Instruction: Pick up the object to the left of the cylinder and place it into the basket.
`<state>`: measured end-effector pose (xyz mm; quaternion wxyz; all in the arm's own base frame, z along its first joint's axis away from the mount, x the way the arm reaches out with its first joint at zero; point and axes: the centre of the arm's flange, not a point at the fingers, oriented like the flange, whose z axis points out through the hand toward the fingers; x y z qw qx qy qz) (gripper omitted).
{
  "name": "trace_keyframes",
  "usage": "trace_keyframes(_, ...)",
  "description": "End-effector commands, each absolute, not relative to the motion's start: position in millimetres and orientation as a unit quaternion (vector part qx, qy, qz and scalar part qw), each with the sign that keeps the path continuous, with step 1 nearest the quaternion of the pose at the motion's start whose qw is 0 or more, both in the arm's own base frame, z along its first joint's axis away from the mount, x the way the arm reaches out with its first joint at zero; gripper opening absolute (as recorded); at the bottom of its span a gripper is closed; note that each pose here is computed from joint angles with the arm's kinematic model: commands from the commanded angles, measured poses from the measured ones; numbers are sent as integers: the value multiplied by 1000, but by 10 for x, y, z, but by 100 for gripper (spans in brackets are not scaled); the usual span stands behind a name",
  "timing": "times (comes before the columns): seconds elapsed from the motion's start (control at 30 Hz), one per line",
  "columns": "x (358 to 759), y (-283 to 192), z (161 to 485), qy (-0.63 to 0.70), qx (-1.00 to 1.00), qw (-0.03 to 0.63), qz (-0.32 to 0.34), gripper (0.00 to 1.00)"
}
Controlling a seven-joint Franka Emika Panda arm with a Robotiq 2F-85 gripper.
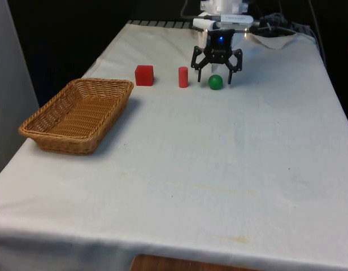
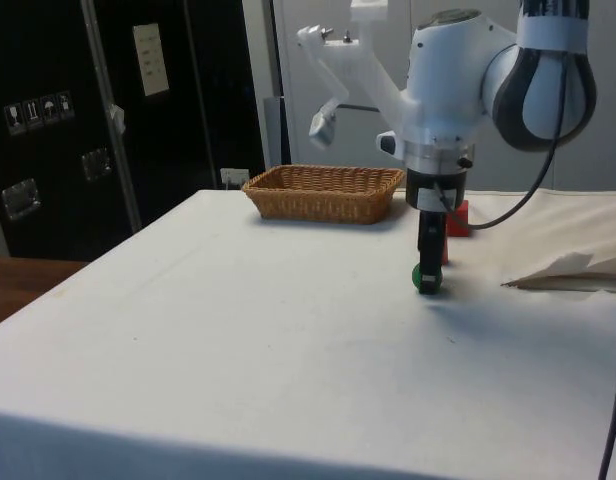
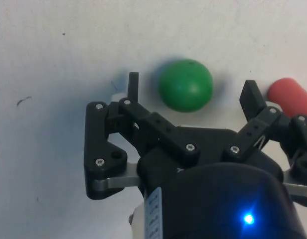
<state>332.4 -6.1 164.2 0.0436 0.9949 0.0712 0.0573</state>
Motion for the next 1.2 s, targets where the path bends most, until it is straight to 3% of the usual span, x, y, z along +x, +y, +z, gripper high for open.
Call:
trace_keyframes(0.0, 3359, -66, 1629, 70, 994, 47, 65, 100)
trace_keyframes(0.1, 3344, -65, 1633, 70, 995, 45, 62, 100)
trace_keyframes(0.17, 3318, -52, 1642, 72, 995, 43, 58, 89)
trace_keyframes(0.2, 3337, -65, 1638, 71, 995, 45, 61, 89)
trace_keyframes(0.33, 3329, -62, 1640, 71, 995, 44, 59, 45)
trace_keyframes(0.37, 3329, -62, 1641, 71, 995, 44, 59, 24)
trace_keyframes(0.43, 3325, -61, 1641, 71, 995, 44, 58, 2)
trace_keyframes(0.83, 3382, -76, 1679, 70, 994, 44, 65, 0)
trace_keyframes(1.17, 3687, -202, 1967, 66, 994, 47, 75, 0)
